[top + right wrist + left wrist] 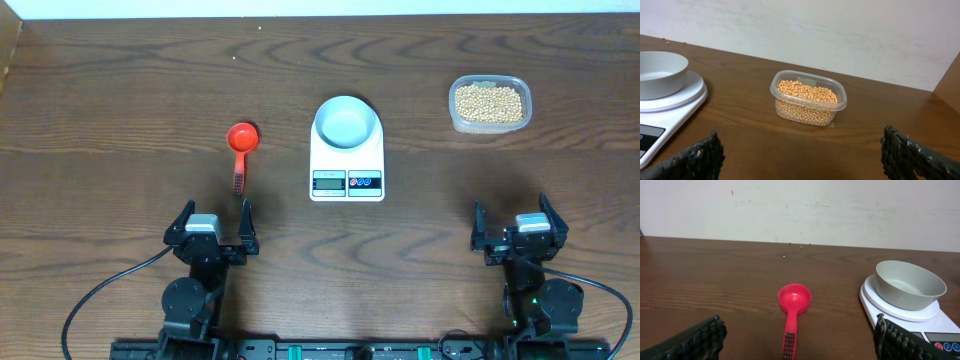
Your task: Scoop item into bowl and weigh 50g on scale
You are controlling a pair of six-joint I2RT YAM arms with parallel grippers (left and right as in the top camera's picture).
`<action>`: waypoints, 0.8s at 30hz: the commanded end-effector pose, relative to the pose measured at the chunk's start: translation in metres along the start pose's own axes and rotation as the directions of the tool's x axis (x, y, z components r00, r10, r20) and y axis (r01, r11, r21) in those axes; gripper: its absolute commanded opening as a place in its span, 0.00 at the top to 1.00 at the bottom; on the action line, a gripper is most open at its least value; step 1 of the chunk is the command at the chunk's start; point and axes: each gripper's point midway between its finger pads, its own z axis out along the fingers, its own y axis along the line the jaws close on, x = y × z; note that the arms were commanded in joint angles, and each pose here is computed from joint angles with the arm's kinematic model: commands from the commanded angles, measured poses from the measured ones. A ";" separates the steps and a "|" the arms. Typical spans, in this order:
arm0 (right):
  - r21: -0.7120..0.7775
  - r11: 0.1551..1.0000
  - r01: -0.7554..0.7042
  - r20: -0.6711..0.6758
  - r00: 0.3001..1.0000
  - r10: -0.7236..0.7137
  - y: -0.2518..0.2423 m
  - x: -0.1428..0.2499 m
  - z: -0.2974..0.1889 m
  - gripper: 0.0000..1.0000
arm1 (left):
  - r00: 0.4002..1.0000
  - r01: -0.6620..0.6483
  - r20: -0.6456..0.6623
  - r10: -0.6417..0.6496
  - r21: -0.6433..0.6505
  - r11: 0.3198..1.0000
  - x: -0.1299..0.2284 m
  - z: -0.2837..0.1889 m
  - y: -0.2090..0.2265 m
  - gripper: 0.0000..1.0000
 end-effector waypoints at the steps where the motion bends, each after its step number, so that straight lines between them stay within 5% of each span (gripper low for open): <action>1: -0.010 1.000 -0.011 0.001 1.000 0.011 0.003 0.000 0.000 0.01 | 0.998 0.003 -0.059 -0.004 -0.012 1.000 0.019 0.001 0.003 0.04; 24: -0.010 1.000 -0.011 0.001 1.000 0.011 0.003 0.000 0.000 0.01 | 0.998 0.003 -0.059 -0.004 -0.012 1.000 0.019 0.001 0.003 0.04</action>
